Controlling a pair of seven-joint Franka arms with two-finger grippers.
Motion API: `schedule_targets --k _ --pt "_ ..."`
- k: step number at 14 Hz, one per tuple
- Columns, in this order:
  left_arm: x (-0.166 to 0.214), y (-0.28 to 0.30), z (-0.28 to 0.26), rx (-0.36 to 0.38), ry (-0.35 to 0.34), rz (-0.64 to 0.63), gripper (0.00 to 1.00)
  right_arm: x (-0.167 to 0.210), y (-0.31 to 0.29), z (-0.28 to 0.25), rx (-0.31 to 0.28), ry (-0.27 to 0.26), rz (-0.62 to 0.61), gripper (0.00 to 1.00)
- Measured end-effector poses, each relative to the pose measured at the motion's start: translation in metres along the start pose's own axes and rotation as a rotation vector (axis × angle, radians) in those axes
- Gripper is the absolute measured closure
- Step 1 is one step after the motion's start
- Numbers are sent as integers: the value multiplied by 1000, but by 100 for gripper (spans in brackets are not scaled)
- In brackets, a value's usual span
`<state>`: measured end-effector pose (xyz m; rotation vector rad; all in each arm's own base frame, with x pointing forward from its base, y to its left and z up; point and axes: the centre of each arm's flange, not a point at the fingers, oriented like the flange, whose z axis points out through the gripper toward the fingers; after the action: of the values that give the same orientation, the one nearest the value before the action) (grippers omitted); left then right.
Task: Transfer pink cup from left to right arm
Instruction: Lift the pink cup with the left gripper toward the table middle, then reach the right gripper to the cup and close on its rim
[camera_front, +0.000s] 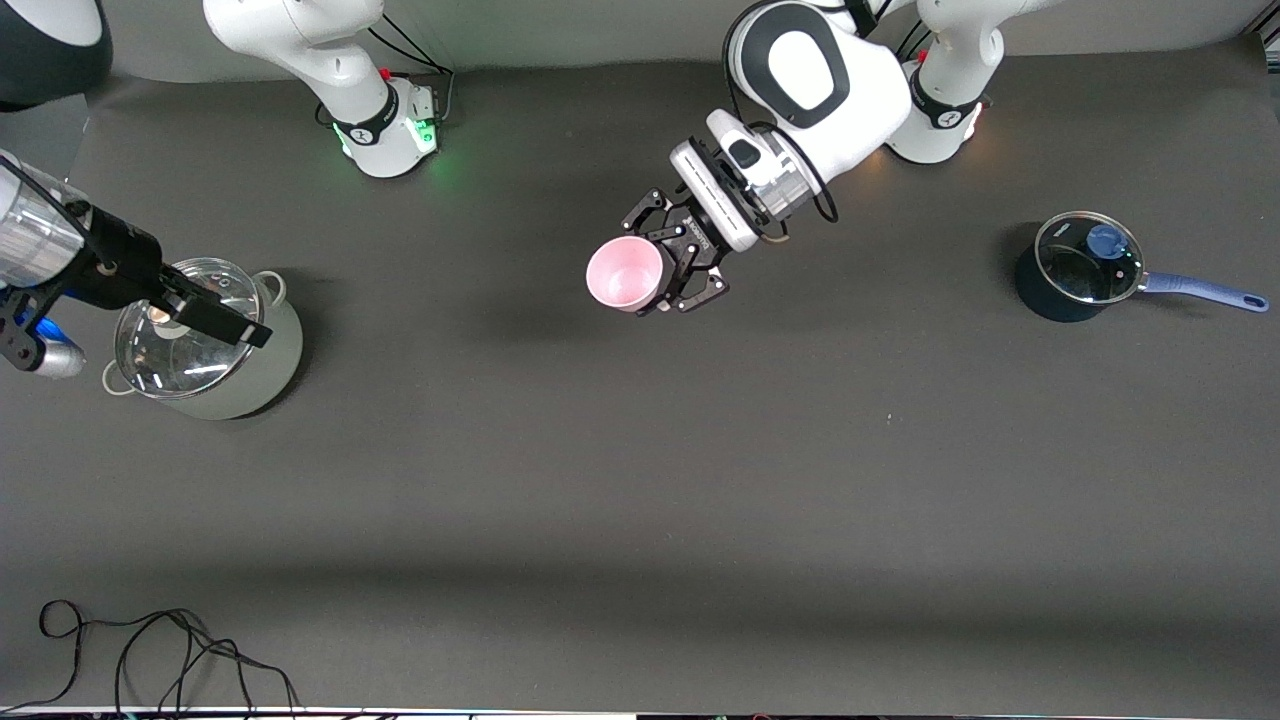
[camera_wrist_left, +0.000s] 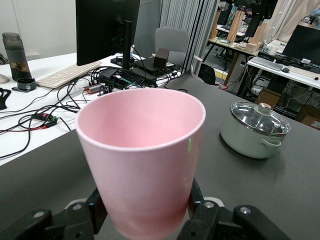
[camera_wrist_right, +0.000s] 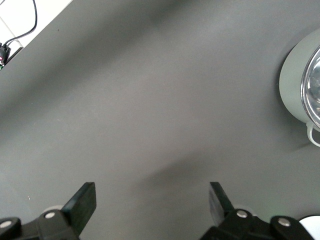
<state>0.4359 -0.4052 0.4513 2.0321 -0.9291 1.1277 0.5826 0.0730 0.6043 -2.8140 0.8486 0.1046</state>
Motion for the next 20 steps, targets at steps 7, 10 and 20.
schedule_targets --k 7,10,20 --pt "0 4 0 -3 -1 1 35 -80 -90 2 21 11 159 0" --pt "0 3 0 3 -5 1 35 -135 -144 13 24 8 262 0" --pt "-1 4 0 7 -8 -20 35 -220 -248 53 45 19 343 0"
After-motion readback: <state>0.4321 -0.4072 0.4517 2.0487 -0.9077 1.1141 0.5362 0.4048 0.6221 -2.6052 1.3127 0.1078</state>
